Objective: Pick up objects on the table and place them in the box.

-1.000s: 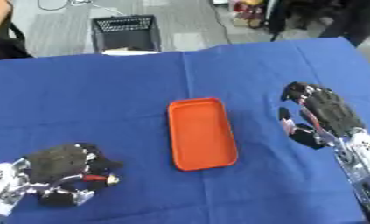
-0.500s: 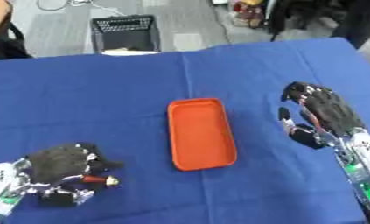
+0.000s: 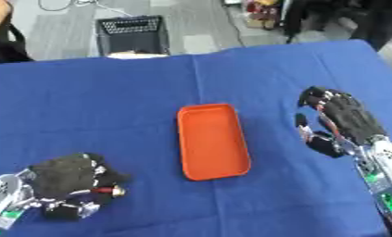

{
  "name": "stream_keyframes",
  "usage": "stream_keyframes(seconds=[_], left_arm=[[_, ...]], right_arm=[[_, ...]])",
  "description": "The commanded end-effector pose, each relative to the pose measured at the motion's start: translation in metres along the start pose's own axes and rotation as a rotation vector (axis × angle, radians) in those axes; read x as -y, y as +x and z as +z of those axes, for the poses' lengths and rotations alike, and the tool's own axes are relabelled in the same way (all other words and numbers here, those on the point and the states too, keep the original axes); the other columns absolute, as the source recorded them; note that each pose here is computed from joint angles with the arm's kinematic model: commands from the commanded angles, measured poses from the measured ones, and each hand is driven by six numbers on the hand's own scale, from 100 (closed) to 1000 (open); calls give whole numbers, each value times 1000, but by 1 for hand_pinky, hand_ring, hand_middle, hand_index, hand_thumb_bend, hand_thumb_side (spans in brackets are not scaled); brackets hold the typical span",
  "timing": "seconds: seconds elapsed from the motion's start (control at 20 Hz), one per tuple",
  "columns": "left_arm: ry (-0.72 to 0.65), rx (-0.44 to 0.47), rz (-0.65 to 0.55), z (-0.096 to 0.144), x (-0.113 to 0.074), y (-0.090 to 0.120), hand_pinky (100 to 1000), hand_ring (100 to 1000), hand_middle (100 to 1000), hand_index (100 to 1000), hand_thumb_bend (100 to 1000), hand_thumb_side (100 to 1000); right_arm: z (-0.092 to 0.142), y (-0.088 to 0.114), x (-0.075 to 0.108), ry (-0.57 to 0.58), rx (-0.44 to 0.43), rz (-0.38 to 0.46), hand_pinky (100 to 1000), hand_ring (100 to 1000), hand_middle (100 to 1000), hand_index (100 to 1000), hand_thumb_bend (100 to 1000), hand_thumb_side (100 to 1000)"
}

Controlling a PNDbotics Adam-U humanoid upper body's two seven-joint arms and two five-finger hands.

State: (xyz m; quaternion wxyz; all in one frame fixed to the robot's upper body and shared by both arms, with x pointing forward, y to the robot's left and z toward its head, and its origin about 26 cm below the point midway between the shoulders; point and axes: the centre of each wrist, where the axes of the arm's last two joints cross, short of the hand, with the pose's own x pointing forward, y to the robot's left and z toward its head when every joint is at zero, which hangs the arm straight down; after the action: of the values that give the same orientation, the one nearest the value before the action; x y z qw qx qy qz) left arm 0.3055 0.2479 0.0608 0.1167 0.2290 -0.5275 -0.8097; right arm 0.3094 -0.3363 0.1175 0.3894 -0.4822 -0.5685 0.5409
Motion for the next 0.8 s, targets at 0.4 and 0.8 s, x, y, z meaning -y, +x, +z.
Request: stream_keyframes(seconds=[0.4, 0.8], left_arm=[[5, -25, -63, 2, 8, -3, 615, 586, 481, 1000, 100, 343], [-7, -19, -62, -1, 19, -3, 553, 448, 373, 1000, 100, 311]], right_arm=[[-4, -2, 10, -30, 5, 12, 701, 772, 735, 709, 100, 196], [-4, -2, 10, -32, 4, 12, 701, 772, 735, 709, 100, 198]])
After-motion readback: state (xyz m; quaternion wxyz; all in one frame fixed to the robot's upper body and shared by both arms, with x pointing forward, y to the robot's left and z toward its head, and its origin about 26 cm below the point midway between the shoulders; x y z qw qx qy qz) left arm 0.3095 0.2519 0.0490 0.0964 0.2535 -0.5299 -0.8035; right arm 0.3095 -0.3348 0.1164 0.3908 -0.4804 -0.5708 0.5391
